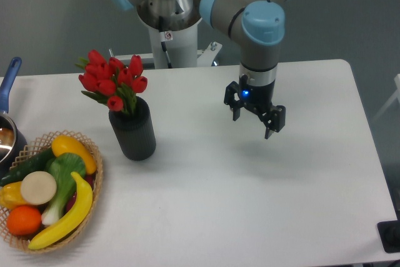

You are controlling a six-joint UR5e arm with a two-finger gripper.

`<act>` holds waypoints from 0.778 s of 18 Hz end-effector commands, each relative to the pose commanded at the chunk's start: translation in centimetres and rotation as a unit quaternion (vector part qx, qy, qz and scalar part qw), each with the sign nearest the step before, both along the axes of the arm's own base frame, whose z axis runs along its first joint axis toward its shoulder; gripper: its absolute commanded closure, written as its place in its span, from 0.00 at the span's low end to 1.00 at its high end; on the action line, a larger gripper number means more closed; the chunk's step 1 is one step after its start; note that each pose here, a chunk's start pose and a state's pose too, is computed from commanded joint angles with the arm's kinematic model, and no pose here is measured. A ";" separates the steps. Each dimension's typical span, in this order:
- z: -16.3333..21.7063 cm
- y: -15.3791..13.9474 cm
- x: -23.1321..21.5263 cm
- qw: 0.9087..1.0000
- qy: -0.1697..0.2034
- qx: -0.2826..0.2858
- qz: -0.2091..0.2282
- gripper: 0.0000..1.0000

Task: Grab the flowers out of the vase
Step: 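Raise the open gripper and move it toward the tulip stems above the vase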

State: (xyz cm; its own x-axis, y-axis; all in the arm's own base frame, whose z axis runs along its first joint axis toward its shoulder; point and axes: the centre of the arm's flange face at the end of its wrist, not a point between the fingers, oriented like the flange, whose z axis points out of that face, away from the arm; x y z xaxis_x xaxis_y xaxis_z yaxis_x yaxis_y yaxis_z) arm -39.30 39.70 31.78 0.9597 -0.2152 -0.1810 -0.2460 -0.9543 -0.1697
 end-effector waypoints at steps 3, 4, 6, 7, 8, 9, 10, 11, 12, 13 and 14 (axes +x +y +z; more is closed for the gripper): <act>0.0 0.1 0.2 1.000 -0.002 0.003 -0.002 0.00; 0.0 0.3 0.4 1.000 -0.002 0.004 -0.005 0.00; -0.3 0.4 0.7 1.000 -0.009 0.016 -0.011 0.00; -0.3 0.7 0.7 0.999 -0.019 0.032 -0.013 0.00; -0.3 0.9 0.8 0.998 -0.027 0.047 -0.015 0.00; -0.1 0.9 0.6 0.997 -0.033 0.063 -0.016 0.00; 0.3 0.9 0.7 0.996 -0.039 0.080 -0.018 0.00; 0.8 1.0 0.8 0.994 -0.045 0.099 -0.021 0.00; 1.5 1.1 0.7 0.990 -0.050 0.126 -0.025 0.00; 2.3 0.7 0.3 0.986 -0.052 0.156 -0.024 0.00; 3.2 0.6 0.1 0.980 -0.059 0.188 -0.027 0.00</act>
